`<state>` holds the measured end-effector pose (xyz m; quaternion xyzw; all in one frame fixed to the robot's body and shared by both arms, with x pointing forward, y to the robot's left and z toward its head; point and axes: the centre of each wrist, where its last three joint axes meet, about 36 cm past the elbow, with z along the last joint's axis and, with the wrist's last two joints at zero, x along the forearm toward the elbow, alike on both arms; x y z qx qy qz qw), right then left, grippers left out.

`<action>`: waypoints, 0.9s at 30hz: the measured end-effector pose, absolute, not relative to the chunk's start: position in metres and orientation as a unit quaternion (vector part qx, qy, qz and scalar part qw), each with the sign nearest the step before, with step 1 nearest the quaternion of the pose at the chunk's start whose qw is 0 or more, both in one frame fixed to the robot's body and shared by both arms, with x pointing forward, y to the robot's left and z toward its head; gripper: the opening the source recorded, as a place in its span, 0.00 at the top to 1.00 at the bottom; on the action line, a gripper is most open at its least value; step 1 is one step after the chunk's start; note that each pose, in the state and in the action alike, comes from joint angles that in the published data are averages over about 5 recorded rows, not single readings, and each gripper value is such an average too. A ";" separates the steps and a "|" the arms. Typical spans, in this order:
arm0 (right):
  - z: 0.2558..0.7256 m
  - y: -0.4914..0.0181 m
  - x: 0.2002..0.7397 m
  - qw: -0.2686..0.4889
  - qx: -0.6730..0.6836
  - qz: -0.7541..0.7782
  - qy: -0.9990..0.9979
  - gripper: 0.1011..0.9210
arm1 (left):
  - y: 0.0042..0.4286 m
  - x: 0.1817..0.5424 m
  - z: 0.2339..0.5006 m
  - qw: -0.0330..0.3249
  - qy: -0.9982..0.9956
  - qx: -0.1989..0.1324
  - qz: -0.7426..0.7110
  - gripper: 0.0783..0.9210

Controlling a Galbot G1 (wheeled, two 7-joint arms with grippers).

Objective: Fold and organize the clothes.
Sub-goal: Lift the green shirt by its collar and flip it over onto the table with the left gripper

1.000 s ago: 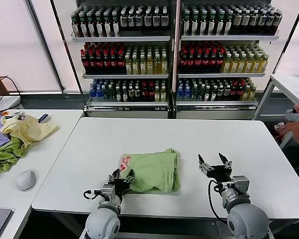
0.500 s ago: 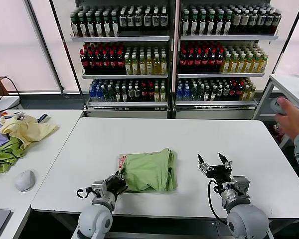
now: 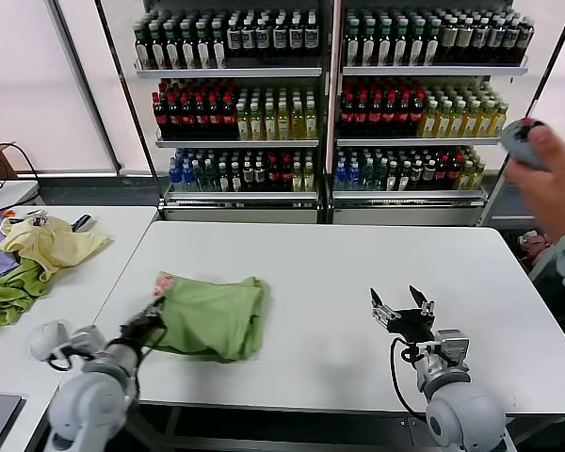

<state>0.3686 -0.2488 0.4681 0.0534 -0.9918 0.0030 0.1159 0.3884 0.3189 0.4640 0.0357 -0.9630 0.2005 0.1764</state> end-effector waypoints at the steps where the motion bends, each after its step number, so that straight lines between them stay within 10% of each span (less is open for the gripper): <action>1: 0.468 -0.248 0.368 0.116 0.054 0.002 -0.992 0.12 | 0.325 0.386 0.472 0.167 -0.964 0.038 0.202 0.95; 11: 0.471 -0.249 0.361 0.114 0.052 0.002 -0.992 0.12 | 0.297 0.375 0.518 0.102 -0.975 -0.013 0.196 0.95; 27: 0.476 -0.261 0.348 0.109 0.034 0.003 -0.993 0.12 | 0.107 0.405 0.460 0.150 -0.969 -0.147 0.135 0.95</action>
